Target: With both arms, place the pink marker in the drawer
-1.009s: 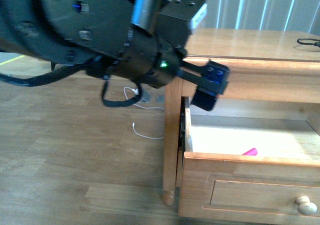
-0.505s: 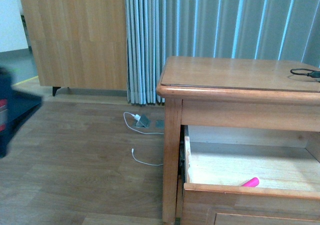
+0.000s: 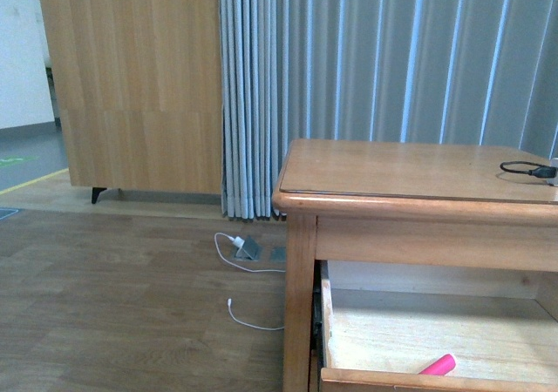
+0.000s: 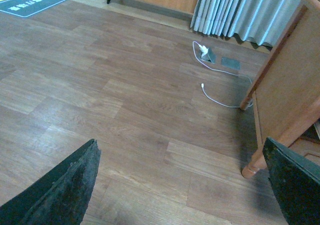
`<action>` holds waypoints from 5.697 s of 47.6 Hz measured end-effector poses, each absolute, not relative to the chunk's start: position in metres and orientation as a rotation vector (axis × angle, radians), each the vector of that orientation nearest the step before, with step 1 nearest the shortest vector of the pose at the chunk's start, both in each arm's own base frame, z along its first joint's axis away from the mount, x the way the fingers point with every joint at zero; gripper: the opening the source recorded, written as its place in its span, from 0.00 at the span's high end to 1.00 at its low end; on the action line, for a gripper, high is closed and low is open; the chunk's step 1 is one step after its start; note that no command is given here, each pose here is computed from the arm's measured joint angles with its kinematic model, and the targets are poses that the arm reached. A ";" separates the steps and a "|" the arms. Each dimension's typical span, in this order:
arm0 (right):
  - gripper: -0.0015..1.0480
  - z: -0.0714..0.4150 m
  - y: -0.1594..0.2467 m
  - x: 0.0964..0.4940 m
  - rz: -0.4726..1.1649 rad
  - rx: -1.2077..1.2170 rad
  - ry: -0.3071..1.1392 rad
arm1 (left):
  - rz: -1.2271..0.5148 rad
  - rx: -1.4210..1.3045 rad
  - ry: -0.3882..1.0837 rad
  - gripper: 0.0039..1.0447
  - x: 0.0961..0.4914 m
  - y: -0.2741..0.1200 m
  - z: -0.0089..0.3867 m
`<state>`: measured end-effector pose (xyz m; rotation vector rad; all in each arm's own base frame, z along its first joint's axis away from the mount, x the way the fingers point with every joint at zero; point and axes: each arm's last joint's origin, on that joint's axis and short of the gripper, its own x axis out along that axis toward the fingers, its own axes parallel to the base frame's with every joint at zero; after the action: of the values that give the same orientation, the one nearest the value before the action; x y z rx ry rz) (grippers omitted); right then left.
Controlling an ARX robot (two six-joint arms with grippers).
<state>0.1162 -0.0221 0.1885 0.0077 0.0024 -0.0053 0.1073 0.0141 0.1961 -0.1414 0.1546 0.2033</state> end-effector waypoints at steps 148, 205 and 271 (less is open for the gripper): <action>0.08 0.105 0.032 0.383 -0.049 0.062 0.458 | 0.003 -0.004 -0.016 0.06 0.096 0.000 0.171; 0.08 0.136 0.004 0.346 -0.005 0.118 0.437 | 0.003 -0.004 -0.016 0.06 0.096 0.000 0.171; 0.91 0.178 -0.014 0.125 -0.009 0.007 0.005 | 0.003 -0.004 -0.016 0.06 0.096 0.000 0.171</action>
<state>0.1252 -0.0137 0.1778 0.0074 0.0051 -0.0088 0.0964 0.0003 0.1710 -0.0044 -0.0162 0.0030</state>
